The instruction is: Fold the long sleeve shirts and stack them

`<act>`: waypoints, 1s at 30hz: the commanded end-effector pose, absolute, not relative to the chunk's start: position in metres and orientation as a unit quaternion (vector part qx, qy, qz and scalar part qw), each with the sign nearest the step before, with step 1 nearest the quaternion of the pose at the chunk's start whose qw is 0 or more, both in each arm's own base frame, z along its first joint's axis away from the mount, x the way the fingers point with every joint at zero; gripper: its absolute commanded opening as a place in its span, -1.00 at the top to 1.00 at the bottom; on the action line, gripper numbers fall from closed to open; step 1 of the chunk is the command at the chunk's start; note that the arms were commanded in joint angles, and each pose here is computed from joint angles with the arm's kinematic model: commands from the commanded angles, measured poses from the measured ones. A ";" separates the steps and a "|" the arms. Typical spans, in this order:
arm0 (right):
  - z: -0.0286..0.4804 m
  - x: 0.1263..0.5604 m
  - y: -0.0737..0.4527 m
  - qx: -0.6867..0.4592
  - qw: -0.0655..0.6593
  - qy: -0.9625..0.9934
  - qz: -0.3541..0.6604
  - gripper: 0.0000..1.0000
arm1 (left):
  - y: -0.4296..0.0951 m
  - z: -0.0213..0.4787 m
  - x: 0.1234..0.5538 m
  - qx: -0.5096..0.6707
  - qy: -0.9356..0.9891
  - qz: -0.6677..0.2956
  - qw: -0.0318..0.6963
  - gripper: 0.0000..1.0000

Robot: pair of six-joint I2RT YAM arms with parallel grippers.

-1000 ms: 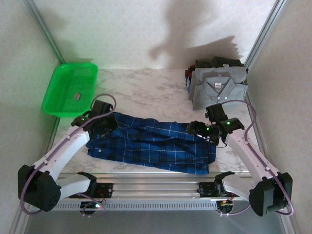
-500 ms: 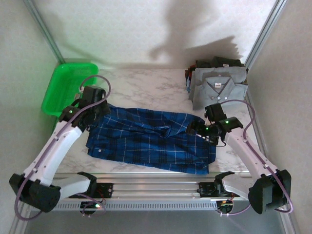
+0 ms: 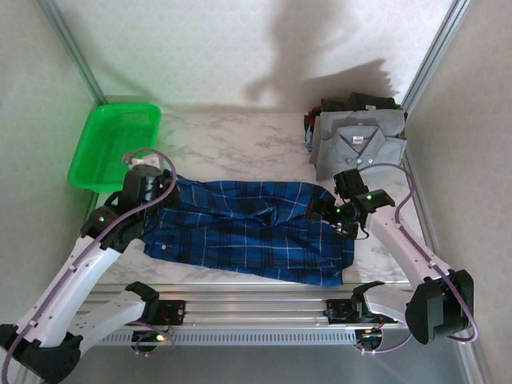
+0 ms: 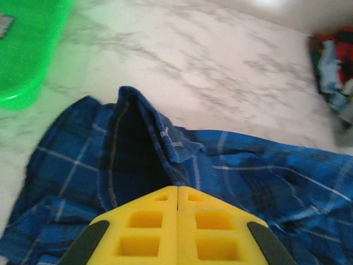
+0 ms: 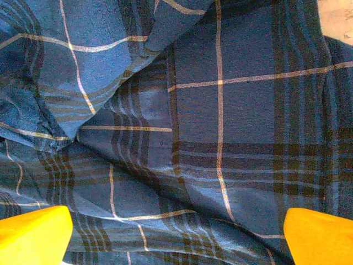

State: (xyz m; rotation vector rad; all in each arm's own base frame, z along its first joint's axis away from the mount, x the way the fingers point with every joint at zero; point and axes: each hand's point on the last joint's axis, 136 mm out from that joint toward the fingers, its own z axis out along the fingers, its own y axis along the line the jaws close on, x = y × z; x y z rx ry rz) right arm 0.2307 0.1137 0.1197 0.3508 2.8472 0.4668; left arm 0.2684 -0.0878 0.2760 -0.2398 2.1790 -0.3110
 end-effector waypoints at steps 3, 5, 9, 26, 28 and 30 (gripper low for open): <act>0.129 0.233 0.108 0.122 0.134 0.973 0.143 -0.98 | -0.141 0.298 0.246 -0.014 0.869 -0.188 0.457 1.00; 0.132 0.232 0.102 0.124 0.139 0.974 0.130 -0.98 | -0.157 0.304 0.232 0.005 0.867 -0.209 0.453 1.00; 0.148 0.235 0.091 0.133 0.164 0.971 0.114 -0.98 | -0.194 0.319 0.196 0.047 0.861 -0.263 0.433 1.00; 0.222 0.299 0.103 0.115 0.216 0.959 0.143 -0.98 | -0.227 0.293 0.103 0.270 0.898 -0.133 0.320 1.00; 0.214 0.305 0.117 0.111 0.186 0.962 0.165 -0.93 | -0.225 0.303 0.107 0.257 0.893 -0.149 0.337 1.00; 0.203 0.310 0.125 0.110 0.166 0.965 0.169 -0.92 | -0.222 0.313 0.110 0.242 0.890 -0.160 0.353 1.00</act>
